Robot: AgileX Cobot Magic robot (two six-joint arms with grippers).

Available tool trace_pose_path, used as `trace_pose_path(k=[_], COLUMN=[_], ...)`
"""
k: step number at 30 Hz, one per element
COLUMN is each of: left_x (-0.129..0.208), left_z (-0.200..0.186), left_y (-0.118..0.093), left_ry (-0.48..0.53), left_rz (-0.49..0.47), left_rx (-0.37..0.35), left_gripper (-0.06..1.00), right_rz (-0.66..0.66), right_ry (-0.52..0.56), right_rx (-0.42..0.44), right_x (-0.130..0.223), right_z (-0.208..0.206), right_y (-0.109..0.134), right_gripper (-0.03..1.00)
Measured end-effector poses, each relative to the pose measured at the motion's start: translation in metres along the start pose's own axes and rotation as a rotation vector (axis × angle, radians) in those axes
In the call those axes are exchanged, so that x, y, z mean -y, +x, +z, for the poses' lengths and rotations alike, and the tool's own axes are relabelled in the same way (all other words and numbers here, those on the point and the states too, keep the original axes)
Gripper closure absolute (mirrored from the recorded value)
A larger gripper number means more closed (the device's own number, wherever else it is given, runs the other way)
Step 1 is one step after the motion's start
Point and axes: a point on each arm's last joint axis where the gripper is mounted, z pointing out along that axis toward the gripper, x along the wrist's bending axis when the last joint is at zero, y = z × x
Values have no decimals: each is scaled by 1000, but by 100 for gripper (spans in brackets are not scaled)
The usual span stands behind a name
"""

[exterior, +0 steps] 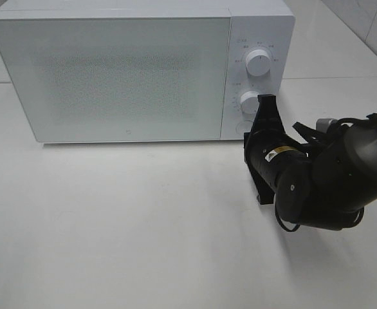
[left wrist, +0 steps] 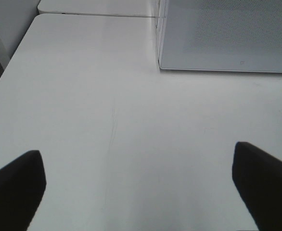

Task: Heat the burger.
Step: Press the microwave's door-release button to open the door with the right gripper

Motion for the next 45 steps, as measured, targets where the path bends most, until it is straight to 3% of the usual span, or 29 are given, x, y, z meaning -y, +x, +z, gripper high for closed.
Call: trace_pose_path(k=[27, 45], left_x=[0, 0], left_z=[0, 0], left_y=[0, 0], left_ry=[0, 0], left_rz=[0, 0], left_rx=[0, 0], left_gripper=[-3, -3], right_rz=[27, 34], right_ry=[-26, -65], right_rx=[1, 51], right_x=[5, -1], right_z=[43, 59], right_y=[3, -5], right_gripper=[96, 96])
